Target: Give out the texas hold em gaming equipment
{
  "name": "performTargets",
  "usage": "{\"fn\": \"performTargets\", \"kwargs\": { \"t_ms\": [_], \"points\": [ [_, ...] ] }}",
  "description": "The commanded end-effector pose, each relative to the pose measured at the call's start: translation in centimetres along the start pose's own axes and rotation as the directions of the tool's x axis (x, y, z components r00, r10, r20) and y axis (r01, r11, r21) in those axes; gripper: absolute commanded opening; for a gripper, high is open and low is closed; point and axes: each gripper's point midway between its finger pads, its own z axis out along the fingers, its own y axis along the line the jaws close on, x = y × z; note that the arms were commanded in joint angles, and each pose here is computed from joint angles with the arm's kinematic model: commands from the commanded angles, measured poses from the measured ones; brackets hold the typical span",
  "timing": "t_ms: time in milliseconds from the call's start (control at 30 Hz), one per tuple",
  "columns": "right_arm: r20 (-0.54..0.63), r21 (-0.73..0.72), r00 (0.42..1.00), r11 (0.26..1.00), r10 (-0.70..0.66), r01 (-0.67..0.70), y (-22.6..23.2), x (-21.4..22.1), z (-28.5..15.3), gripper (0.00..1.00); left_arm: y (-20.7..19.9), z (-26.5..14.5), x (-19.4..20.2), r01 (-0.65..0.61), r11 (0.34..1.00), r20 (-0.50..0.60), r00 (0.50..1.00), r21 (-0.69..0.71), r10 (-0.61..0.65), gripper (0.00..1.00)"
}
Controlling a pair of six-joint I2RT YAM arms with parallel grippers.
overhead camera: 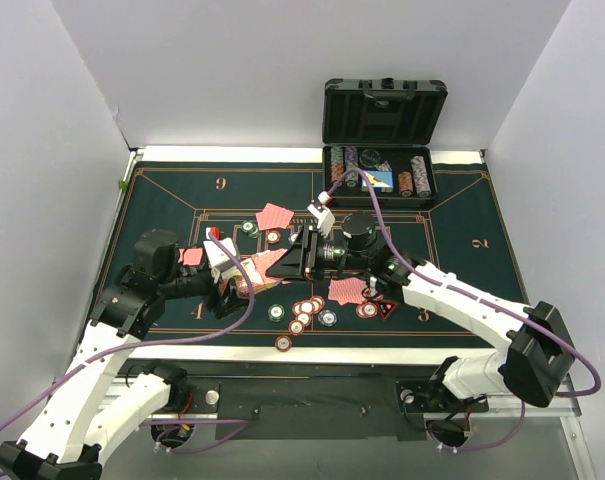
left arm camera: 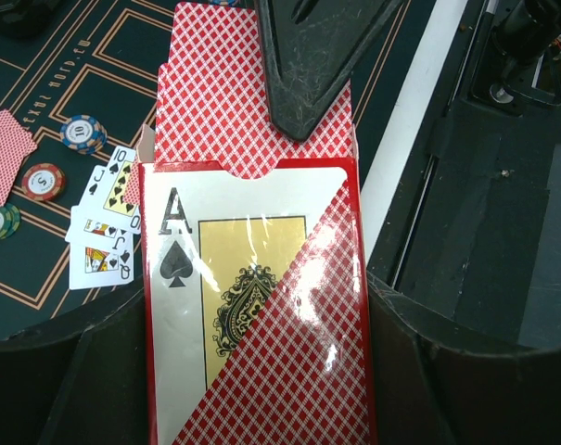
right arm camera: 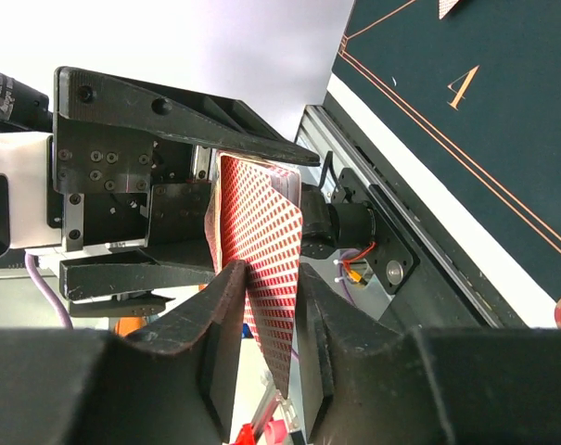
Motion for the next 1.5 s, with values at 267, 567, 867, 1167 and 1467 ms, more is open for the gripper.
{"fn": "performTargets", "kwargs": {
  "t_ms": [267, 567, 867, 1167, 1467],
  "points": [
    [0.051, 0.03, 0.997, 0.997, -0.065, 0.064, 0.2, -2.1, -3.3, 0.16, -0.1, -1.0, -3.6, -0.081, 0.997, 0.104, 0.991, -0.017, 0.083, 0.0],
    [0.06, 0.092, 0.994, 0.992, -0.092, 0.086, -0.8, -2.9, -4.8, 0.17, -0.1, -1.0, -3.8, -0.082, 0.996, 0.112, 0.99, -0.017, 0.084, 0.0],
    [0.091, 0.074, 0.991, 0.993, -0.102, 0.095, 0.3, -4.2, -5.8, 0.16, 0.0, -1.0, -3.7, -0.079, 0.997, 0.109, 0.991, -0.017, 0.08, 0.0],
    [0.158, 0.108, 0.981, 0.99, -0.109, 0.093, -0.5, -6.8, -7.7, 0.12, -0.2, -1.2, -3.7, -0.083, 0.996, 0.115, 0.99, -0.02, 0.085, 0.0],
    [0.157, 0.252, 0.986, 0.968, -0.056, 0.015, -8.9, -9.9, -5.5, 0.0, -0.1, -1.1, -3.6, -0.079, 0.997, 0.114, 0.99, -0.022, 0.081, 0.0]
  ]
}}
